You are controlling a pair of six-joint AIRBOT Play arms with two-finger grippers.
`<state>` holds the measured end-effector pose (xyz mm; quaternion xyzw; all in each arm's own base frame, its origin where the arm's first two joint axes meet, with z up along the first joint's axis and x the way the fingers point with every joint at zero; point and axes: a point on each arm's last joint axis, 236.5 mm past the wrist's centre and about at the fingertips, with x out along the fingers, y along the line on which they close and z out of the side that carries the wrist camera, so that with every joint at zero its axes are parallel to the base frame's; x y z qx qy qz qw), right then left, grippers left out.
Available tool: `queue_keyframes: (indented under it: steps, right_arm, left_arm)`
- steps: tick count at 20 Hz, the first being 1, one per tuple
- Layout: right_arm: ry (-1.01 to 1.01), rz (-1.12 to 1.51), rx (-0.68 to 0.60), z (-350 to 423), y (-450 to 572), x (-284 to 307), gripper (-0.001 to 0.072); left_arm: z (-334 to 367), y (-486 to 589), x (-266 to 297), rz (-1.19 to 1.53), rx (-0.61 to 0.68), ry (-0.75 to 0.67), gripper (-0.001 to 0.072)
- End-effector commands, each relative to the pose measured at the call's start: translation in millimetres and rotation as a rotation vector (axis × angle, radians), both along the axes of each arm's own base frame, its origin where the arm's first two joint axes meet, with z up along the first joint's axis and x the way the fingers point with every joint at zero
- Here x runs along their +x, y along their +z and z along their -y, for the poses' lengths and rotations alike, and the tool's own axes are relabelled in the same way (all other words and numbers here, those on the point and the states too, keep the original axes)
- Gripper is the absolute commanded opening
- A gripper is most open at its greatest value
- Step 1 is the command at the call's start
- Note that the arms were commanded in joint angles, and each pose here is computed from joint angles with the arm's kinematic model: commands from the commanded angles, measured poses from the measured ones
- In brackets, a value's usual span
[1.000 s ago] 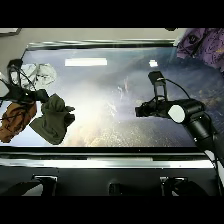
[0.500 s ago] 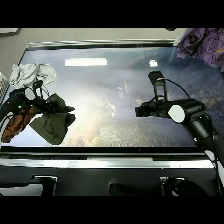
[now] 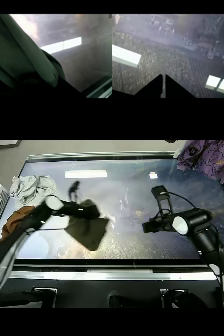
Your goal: Fold the clothes and pants, and hang the long-sleeved shirts on hangers.
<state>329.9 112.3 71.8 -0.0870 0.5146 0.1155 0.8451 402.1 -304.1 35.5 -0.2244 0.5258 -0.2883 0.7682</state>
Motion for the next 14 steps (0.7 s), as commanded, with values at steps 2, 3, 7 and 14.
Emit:
queue_keyframes:
  steps: [2, 3, 7, 14]
  right_arm:
    - [-0.065, -0.091, -0.174, 48.7, 5.2, -32.5, 0.0095]
    - [-0.077, -0.099, -0.195, 54.8, 6.0, -35.7, 0.0159]
    - [-0.161, -0.037, -0.206, 65.6, 12.1, -22.4, 0.0349]
    - [-0.665, -0.167, 0.302, 116.3, -37.4, 24.3, 0.0424]
  left_arm:
    - [130.0, 3.2, -43.4, 0.053, -0.169, -0.042, 0.0019]
    - [140.8, -11.2, -50.3, 0.037, -0.16, -0.045, 0.0073]
    - [115.0, -25.6, -34.4, -0.058, -0.148, 0.01, 0.0624]
    - [-112.8, 24.2, 32.5, -0.002, 0.058, 0.185, 0.069]
